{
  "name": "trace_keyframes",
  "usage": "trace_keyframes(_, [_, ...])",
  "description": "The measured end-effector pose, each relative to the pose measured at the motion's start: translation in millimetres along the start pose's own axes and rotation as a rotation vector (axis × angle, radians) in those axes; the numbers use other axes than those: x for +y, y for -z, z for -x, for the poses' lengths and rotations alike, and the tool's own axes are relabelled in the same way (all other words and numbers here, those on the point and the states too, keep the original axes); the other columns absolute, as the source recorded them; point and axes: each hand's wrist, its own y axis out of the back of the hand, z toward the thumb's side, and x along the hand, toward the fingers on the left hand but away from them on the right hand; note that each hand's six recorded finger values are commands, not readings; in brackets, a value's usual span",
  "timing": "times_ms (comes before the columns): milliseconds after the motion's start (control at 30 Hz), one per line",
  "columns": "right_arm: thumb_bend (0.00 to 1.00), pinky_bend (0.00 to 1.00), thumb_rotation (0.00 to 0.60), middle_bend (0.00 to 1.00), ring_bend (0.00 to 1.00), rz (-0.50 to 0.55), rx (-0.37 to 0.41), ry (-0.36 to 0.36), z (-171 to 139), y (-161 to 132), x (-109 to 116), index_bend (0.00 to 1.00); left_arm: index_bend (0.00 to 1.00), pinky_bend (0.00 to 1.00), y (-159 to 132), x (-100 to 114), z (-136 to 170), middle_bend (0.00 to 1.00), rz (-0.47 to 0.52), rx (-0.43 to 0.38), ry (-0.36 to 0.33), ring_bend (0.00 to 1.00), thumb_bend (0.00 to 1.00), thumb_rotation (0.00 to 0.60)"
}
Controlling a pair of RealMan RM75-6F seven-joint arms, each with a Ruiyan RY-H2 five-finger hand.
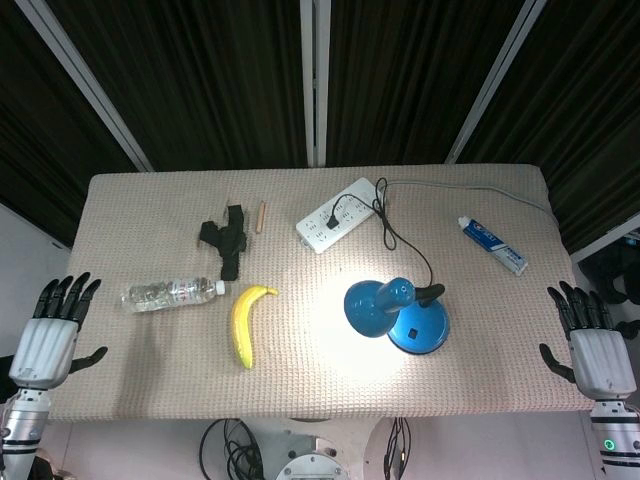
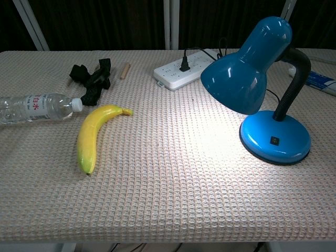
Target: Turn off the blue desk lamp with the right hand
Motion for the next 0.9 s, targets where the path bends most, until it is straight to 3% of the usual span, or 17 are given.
trace_keyframes(767, [0.26,0.01,0.6,0.0,0.0,-0.013,0.074,-0.037,-5.6,-18.0,-9.0,0.0,0.02,0.0,3.4,-1.5,4.3,0.0,0.017,0.017,0.0,0.0,0.06,0.6])
trace_keyframes(833, [0.26,0.14,0.6,0.01,0.07,-0.015,0.086,-0.045,-5.8,-21.5,-10.7,0.0,0.02,0.0,3.6,-2.4,4.5,0.0,0.019,0.018,0.001,0.0,0.06,0.6])
trace_keyframes(900, [0.23,0.47,0.6,0.15,0.36,-0.016,0.101,-0.054,-5.9,-25.4,-12.4,0.0,0.02,0.0,3.2,-3.5,4.6,0.0,0.021,0.017,0.005,0.0,0.06,0.6])
